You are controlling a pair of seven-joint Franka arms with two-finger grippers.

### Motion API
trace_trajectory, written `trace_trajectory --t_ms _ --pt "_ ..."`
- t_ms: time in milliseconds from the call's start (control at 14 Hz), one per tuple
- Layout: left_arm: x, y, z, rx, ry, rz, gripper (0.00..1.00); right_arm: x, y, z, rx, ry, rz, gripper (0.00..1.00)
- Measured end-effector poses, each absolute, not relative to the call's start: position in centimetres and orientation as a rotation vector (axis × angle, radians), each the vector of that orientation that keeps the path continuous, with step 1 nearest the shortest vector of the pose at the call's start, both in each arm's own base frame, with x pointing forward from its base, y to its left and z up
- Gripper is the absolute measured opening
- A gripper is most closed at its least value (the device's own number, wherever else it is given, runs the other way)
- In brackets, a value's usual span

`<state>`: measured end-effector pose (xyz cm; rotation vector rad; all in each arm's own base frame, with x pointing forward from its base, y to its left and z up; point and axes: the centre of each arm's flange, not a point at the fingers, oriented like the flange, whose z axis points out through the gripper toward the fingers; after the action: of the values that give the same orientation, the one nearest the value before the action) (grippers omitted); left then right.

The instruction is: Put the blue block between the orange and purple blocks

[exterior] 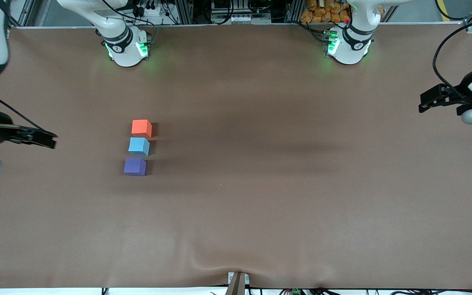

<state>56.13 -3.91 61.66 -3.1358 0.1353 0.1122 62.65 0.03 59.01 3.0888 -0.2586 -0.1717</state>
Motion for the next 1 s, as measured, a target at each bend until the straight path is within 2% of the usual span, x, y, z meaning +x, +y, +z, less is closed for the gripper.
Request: trace_trajectory --t_ms 143,571,1000 --pt "56.0 -5.7 61.6 -3.135 0.124 0.113 1.00 61.7 0.3 60.5 3.082 -0.252 -0.190 1.00" --pt "55.9 -6.0 61.7 -3.136 0.107 0.107 1.00 56.4 -0.1 69.3 3.104 -0.248 -0.002 1.00" --pt "56.0 -5.1 62.3 -3.135 0.078 0.086 1.00 55.4 -1.3 67.7 3.110 -0.159 -0.063 1.00"
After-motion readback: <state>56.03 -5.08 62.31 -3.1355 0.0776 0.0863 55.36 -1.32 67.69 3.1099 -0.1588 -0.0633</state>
